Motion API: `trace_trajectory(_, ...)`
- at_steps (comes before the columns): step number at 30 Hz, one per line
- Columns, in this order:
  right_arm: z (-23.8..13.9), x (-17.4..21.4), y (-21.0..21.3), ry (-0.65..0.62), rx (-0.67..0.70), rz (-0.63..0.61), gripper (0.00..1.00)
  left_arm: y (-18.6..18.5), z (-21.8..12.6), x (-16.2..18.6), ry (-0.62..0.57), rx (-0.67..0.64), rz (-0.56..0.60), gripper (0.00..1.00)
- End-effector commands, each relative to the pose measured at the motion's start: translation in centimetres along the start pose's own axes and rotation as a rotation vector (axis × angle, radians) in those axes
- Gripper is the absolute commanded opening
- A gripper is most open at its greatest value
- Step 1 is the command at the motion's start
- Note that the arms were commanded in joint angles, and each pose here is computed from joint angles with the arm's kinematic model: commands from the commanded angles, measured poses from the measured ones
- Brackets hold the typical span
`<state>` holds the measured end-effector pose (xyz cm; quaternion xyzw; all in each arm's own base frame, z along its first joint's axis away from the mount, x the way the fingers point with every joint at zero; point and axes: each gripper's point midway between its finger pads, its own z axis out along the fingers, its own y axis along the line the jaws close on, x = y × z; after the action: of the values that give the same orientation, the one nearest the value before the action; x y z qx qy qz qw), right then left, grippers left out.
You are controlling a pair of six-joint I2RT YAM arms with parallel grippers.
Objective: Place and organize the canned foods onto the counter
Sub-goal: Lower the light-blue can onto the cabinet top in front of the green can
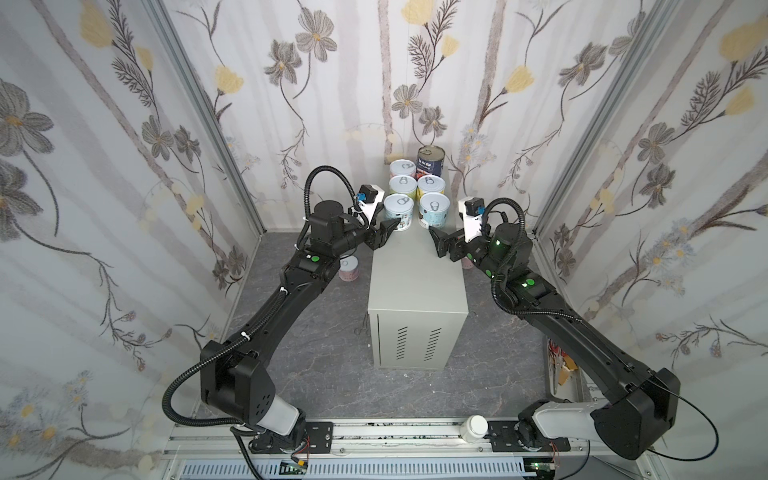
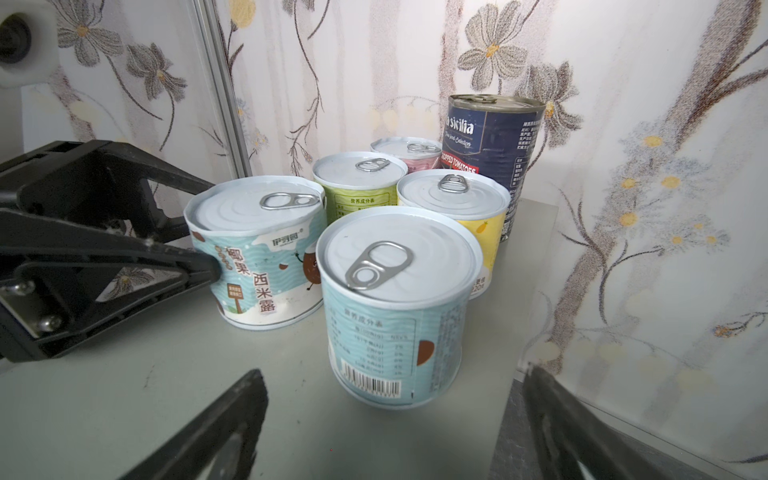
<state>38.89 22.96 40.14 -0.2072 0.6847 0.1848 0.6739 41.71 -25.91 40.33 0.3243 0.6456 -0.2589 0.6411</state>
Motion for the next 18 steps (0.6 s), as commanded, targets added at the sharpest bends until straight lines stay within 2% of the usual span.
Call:
trace_trajectory(1, 0.05, -1.24, 0.08, -0.043, -0.004, -0.015, 0.96, -0.29, 0.07, -0.64, -0.017, 0.021, 0.005, 0.60)
trace_trajectory(18, 0.21, -0.85, 0.02, -0.034, -0.003, -0.018, 0.95, -0.46, 0.42, -0.61, -0.013, 0.031, -0.001, 0.59)
